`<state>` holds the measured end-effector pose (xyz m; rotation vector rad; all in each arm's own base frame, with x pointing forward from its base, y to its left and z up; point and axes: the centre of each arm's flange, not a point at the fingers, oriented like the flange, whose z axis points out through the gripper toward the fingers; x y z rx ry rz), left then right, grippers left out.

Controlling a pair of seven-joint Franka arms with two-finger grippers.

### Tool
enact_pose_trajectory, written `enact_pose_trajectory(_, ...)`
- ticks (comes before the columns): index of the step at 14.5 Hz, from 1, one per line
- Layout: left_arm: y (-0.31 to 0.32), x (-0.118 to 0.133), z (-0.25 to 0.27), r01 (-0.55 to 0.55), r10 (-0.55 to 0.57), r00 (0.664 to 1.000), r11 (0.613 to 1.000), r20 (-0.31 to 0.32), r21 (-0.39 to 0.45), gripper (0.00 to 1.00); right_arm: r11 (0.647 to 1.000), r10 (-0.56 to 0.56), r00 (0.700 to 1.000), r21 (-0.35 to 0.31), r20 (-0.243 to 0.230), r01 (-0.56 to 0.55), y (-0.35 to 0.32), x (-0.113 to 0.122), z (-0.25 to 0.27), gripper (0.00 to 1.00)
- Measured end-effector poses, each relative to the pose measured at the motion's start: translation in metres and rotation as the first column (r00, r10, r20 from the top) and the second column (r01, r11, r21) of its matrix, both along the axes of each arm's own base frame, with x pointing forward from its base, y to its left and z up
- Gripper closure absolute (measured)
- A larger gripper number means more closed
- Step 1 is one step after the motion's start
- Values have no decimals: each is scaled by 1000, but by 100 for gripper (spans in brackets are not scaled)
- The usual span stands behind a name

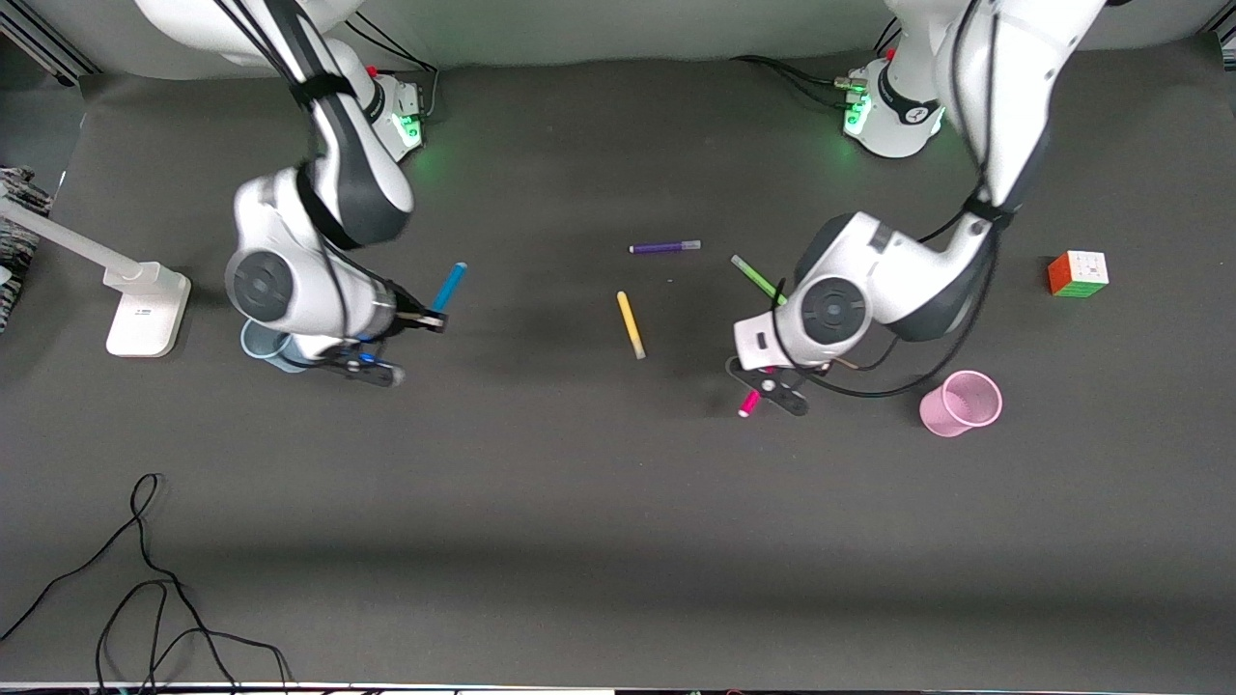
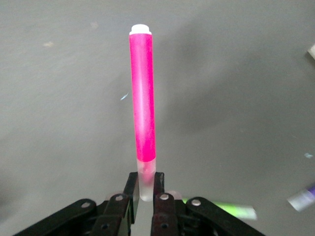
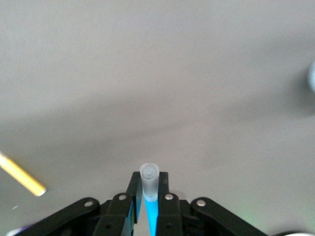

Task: Place pink and blue markers in matching cups
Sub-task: 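Carry the blue marker to the blue cup while the left carries pink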

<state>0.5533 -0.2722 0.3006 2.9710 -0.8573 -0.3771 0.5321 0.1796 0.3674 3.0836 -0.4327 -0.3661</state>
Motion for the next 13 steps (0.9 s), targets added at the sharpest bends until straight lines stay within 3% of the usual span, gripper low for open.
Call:
enact_pose_trajectory(3,54,16,68,-74,76,995,997,-72,36,84,995,64,991,-80,116,-55,-18,6,35,83)
enact_pose_trajectory(6,131,33,127,-186,193,974,980,-118,72,84,991,96,973,-113,212,-73,-50,20,57,83)
enact_pose_trajectory(10,243,47,161,-348,359,924,932,-132,102,84,978,199,948,-119,249,-174,-110,32,73,83)
enact_pose_trajectory(13,281,49,157,-374,394,912,914,-118,158,84,956,277,928,-170,247,-240,-145,33,83,83)
